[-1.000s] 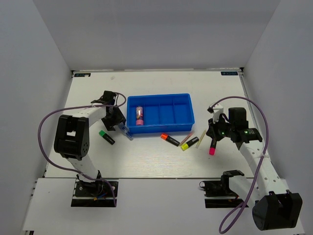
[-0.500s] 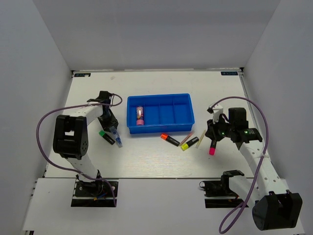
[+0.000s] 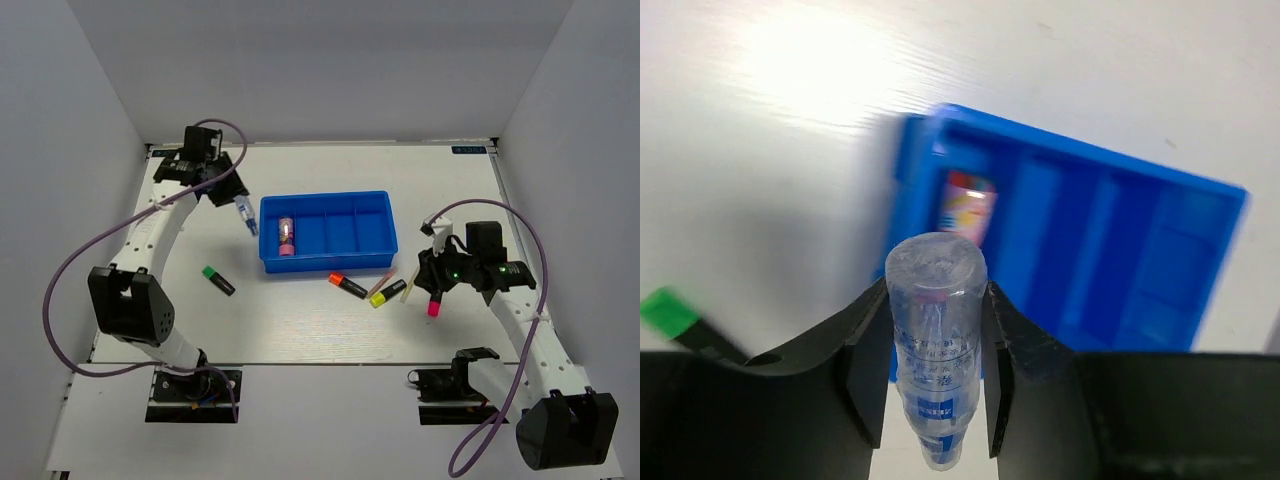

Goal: Sort the stationery into containers
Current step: Place the stationery in the storage box.

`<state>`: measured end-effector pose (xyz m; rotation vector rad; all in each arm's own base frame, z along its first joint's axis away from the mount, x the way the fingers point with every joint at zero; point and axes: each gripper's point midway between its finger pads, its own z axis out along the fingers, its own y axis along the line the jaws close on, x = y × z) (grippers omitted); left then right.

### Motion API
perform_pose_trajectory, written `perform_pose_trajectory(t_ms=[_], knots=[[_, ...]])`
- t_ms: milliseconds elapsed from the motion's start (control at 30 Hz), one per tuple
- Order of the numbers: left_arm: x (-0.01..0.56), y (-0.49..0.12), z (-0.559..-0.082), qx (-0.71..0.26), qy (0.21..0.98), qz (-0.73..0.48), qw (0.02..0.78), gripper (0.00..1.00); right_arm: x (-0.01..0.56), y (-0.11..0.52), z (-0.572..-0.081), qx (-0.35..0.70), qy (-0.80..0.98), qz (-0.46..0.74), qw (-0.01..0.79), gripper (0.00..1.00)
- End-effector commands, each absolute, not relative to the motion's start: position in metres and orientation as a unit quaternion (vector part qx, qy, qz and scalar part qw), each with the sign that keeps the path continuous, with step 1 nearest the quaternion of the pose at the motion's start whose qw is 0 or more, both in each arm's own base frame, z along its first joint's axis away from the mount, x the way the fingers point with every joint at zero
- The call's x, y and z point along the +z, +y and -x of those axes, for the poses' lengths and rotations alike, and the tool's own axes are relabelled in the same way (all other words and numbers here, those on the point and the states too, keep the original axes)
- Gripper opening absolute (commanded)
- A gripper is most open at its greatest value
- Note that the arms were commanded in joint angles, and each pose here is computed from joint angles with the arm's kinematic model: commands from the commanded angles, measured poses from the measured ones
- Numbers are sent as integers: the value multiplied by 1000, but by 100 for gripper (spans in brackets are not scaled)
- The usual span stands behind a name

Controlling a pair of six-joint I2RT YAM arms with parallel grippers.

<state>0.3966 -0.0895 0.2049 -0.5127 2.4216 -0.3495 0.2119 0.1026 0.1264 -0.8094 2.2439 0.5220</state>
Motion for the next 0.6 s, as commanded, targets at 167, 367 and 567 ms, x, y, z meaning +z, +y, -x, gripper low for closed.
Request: perform_pose_trajectory(t_ms=[167, 367, 567], knots=[[201, -235, -411, -244, 929, 35, 276, 0, 135, 108, -214, 207, 854, 327, 348, 46], [188, -273, -437, -188, 932, -10, 309, 0, 136, 109, -214, 210, 854, 326, 348, 46], [159, -274, -436, -133, 941, -50, 306, 0, 137, 109, -213, 210, 853, 326, 350, 46]])
